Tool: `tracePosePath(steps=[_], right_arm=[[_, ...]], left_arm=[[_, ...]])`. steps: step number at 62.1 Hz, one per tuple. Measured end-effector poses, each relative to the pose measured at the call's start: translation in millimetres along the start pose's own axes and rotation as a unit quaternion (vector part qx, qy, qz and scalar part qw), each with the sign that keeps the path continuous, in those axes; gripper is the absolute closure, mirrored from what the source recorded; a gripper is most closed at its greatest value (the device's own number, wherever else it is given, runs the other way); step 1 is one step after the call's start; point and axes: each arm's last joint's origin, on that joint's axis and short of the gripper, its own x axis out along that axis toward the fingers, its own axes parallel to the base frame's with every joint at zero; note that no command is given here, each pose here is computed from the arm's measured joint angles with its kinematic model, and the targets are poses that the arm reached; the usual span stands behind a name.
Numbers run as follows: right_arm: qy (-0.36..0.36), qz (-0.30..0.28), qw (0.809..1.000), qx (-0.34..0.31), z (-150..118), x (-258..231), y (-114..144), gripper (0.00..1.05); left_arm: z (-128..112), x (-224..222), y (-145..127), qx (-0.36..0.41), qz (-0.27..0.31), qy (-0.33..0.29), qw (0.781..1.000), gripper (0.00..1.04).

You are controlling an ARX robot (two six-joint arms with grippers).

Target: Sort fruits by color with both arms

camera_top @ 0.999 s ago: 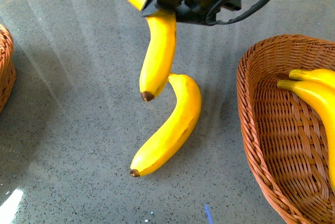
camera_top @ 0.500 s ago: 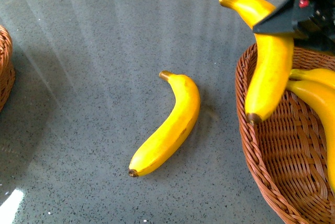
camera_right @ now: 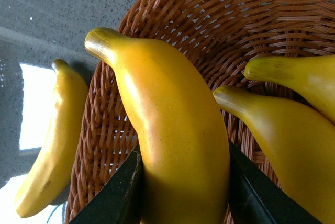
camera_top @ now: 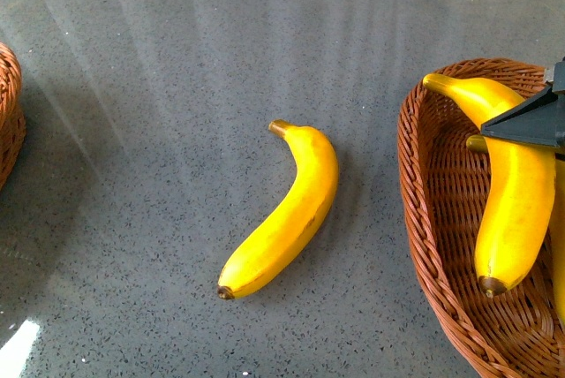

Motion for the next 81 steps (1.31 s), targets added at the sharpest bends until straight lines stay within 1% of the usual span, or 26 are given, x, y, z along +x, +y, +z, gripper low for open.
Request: tracePosePath(steps=[15,17,29,35,45,55,60,64,71,76,81], right_arm=[[0.006,-0.012,1.0,-0.025,-3,-1,-3,0.71],[0.006,-0.013,1.0,-0.027,-3,-1,-4,0.67],[0.015,-0.015,0.999,-0.035,-5,-1,-6,0.23],[0.023,-0.015,0.999,-0.038,-6,-2,-5,0.09],[0.02,-0.01,0.998,-0.05,0,-11,8,0.09],[0.004,0.015,0.998,-0.067,13,-16,44,0.09],[0.009,0.035,0.997,-0.063,16,-13,69,0.09],[0.024,0.058,0.997,-0.048,17,-9,99,0.09],[0.039,0.076,0.996,-0.013,27,0,139,0.09],[0.047,0.077,0.996,0.008,37,9,168,0.09],[0.063,0.073,0.995,0.021,40,19,188,0.09]], left_arm=[[0,0,0,0.0,0.0,0.0,1.0,0.09],[0,0,0,0.0,0.0,0.0,1.0,0.09],[0,0,0,0.0,0.0,0.0,1.0,0.09],[0,0,0,0.0,0.0,0.0,1.0,0.09],[0,0,0,0.0,0.0,0.0,1.0,0.09],[0,0,0,0.0,0.0,0.0,1.0,0.09],[0,0,0,0.0,0.0,0.0,1.0,0.09],[0,0,0,0.0,0.0,0.0,1.0,0.09],[0,0,0,0.0,0.0,0.0,1.0,0.09],[0,0,0,0.0,0.0,0.0,1.0,0.09],[0,0,0,0.0,0.0,0.0,1.0,0.09]])
